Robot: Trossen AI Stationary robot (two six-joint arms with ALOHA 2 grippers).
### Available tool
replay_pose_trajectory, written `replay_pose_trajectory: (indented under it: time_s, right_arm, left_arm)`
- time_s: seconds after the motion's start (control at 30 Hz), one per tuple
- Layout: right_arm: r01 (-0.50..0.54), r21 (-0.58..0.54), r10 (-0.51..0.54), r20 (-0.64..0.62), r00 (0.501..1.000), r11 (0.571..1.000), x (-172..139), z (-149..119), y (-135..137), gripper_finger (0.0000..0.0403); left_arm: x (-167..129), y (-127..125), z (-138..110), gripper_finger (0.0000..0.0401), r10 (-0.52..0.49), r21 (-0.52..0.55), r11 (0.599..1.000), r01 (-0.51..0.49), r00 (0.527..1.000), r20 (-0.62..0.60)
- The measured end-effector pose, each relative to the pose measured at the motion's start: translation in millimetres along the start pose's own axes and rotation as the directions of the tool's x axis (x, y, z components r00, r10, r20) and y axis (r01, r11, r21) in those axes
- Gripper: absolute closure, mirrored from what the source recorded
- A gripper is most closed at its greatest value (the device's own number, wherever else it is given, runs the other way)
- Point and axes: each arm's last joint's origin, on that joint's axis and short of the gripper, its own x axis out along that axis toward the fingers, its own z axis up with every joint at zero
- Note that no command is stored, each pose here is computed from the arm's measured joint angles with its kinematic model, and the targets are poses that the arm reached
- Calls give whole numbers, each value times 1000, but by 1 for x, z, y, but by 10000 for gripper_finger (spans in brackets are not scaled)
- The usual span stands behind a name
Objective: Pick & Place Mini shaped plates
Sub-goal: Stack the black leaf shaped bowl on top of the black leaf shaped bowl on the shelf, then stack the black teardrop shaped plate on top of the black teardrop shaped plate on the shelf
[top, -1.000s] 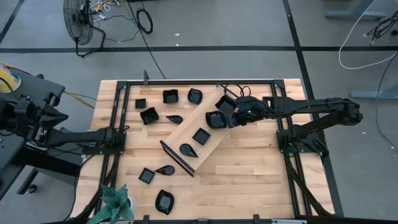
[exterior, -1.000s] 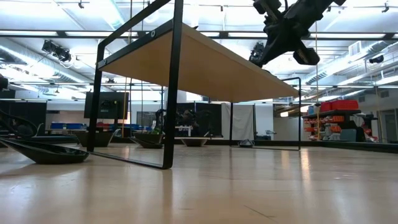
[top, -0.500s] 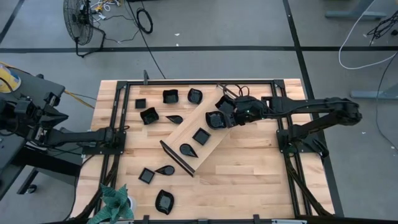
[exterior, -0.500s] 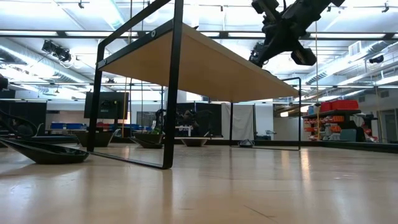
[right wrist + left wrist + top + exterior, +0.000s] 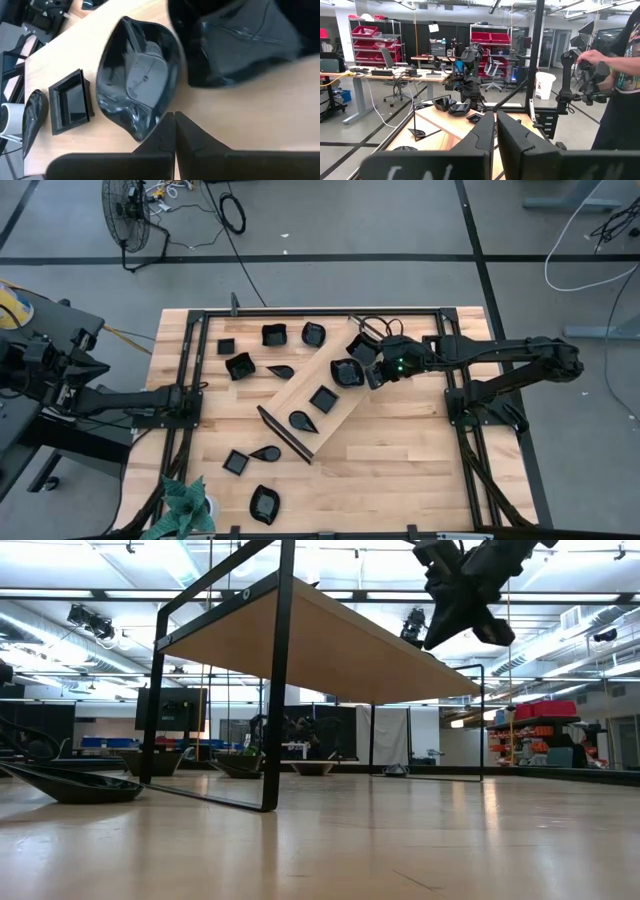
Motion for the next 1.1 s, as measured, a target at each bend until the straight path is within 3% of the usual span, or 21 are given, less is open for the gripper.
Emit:
replay_pose_trajectory:
  time_s: [0.5, 0.8, 0.93, 1.1]
  right_arm:
    - [-16, -9, 15, -2, 1000, 1000, 11, 2, 4, 403]
    - [-43, -1, 43, 22, 999, 999, -5, 2, 2, 403]
    - [-66, -104, 75, 86, 993, 992, -21, 10, 6, 403]
    - [-60, -303, 116, 169, 979, 951, -41, 29, 15, 403]
  left_arm:
    - [0, 0, 0, 376, 0, 0, 1000, 0, 1000, -1]
    - [0, 0, 0, 376, 0, 0, 1000, 0, 1000, 0]
    - [0, 0, 0, 376, 0, 0, 1000, 0, 1000, 0]
    - [0, 0, 0, 376, 0, 0, 1000, 0, 1000, 0]
